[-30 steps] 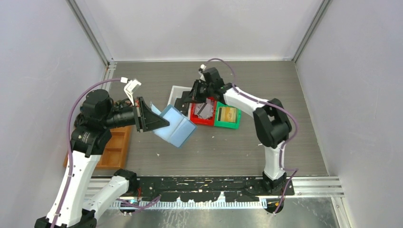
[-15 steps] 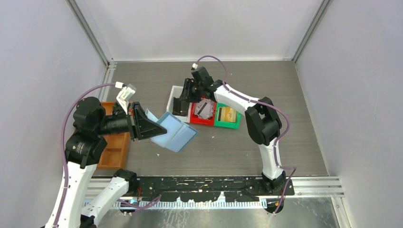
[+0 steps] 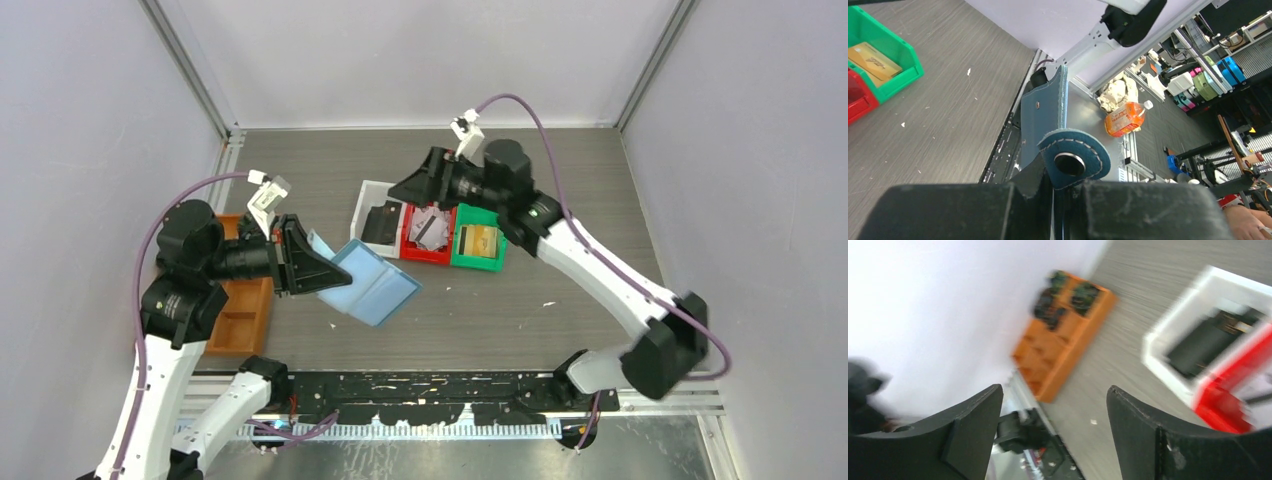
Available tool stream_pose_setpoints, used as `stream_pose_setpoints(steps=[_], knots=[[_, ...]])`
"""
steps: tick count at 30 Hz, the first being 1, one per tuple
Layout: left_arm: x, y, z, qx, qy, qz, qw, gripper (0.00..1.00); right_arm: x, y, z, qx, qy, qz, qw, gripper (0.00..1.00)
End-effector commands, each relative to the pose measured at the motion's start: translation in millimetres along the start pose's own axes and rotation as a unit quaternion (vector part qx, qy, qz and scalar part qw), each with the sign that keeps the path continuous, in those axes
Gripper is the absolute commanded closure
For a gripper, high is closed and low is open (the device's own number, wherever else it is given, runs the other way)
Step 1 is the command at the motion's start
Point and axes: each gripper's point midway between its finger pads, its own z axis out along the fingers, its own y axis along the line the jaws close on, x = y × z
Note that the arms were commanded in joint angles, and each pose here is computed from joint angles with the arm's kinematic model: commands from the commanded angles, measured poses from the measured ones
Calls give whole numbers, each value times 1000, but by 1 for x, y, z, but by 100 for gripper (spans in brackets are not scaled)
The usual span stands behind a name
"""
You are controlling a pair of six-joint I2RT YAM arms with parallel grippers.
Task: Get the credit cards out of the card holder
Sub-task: Place the card holder at the center of the board.
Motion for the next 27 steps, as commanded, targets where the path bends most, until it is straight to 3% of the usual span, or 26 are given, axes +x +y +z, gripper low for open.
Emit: stream_pose_setpoints(steps=[1, 4, 10, 19, 21, 24, 27], knots=[[-7, -4, 1, 20, 0, 34, 999, 100, 13, 84, -52, -212, 1, 3, 977, 18], [-7, -2, 2, 20, 2, 35, 999, 100, 32, 108, -85, -292, 0, 26, 956, 17], [-6, 4, 2, 13, 4, 47, 999, 100, 68, 140, -121, -358, 6, 28, 933, 15], [13, 57, -2, -78, 36, 141, 986, 100, 107, 131, -107, -332, 29, 69, 940, 18], [19, 77, -4, -106, 52, 176, 977, 100, 116, 114, -95, -289, 39, 79, 953, 19], [37, 107, -6, -135, 94, 217, 962, 100, 122, 47, -71, -89, 34, 64, 993, 17], [71, 143, -6, -158, 172, 249, 940, 100, 109, 2, -74, 33, 10, 48, 998, 16]])
